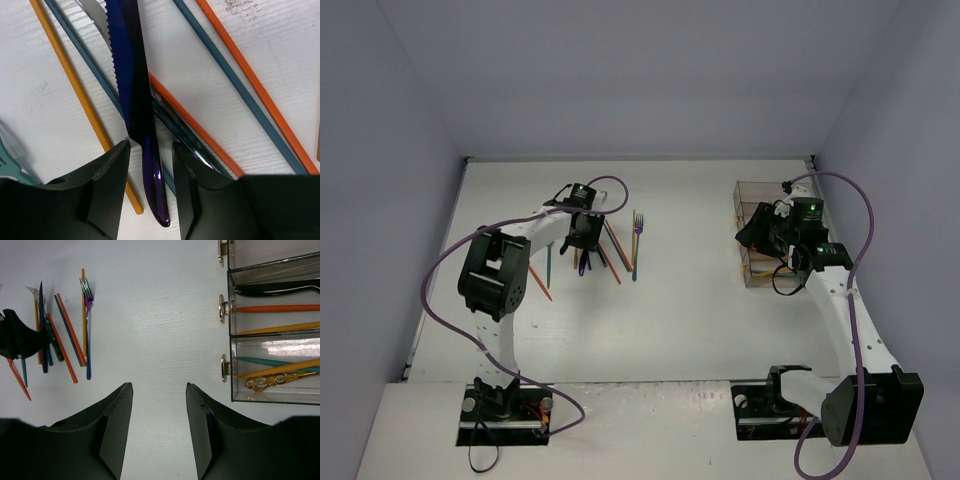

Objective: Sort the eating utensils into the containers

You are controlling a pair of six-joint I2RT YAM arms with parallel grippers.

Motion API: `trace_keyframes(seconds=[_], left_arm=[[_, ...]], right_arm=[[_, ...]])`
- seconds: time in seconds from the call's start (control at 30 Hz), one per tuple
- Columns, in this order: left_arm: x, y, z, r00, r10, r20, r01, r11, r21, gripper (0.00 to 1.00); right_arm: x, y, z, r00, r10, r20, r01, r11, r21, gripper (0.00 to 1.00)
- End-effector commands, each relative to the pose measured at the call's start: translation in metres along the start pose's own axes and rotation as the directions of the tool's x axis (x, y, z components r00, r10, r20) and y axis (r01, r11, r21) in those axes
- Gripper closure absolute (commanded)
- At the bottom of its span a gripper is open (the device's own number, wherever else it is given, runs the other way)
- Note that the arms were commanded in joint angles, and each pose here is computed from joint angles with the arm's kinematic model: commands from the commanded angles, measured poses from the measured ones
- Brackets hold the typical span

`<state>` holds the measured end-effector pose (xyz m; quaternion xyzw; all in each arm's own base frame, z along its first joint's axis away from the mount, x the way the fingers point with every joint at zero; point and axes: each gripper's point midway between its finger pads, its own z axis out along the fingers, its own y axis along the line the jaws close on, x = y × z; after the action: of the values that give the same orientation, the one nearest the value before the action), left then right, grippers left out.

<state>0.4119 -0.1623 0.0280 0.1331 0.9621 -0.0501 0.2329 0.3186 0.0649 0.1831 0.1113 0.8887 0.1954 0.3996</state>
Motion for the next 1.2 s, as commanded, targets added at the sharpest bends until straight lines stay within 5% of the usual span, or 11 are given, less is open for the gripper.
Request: trace_keyframes(seconds=[0.0, 0.23, 0.4, 0.87, 1.17], left_arm=[[-0.029, 0.000, -0.008, 0.997, 0.006, 0.075, -0.008, 1.000, 0.019, 0.64], [-0.029, -0.001, -0.004, 0.998, 0.003, 0.067, -0.005, 1.000, 0.027, 0.79], [-0.031, 0.001, -0.009, 0.998, 0.000, 0.071, -0.001, 1.000, 0.010, 0.99], [-0.061, 0.000, -0.083, 0.976, -0.070, 0.206, 0.068, 0.998, 0.016, 1.00], [-0.092, -0.035, -0.147, 0.891, -0.350, 0.289, 0.291, 0.929, 0.230, 1.00]], right_arm=[[-0.007, 0.010, 0.000, 0.999, -0.035, 0.027, 0.036, 0.998, -0.046, 0.56], [-0.006, 0.009, 0.001, 0.999, -0.034, 0.021, 0.035, 0.999, -0.042, 0.55], [-0.005, 0.009, 0.001, 0.999, -0.033, 0.021, 0.034, 0.999, -0.043, 0.55], [-0.014, 0.054, -0.007, 0.995, -0.094, 0.033, 0.098, 0.983, -0.157, 0.55], [-0.001, 0.133, -0.006, 0.979, -0.205, 0.005, 0.195, 0.924, -0.328, 0.48]])
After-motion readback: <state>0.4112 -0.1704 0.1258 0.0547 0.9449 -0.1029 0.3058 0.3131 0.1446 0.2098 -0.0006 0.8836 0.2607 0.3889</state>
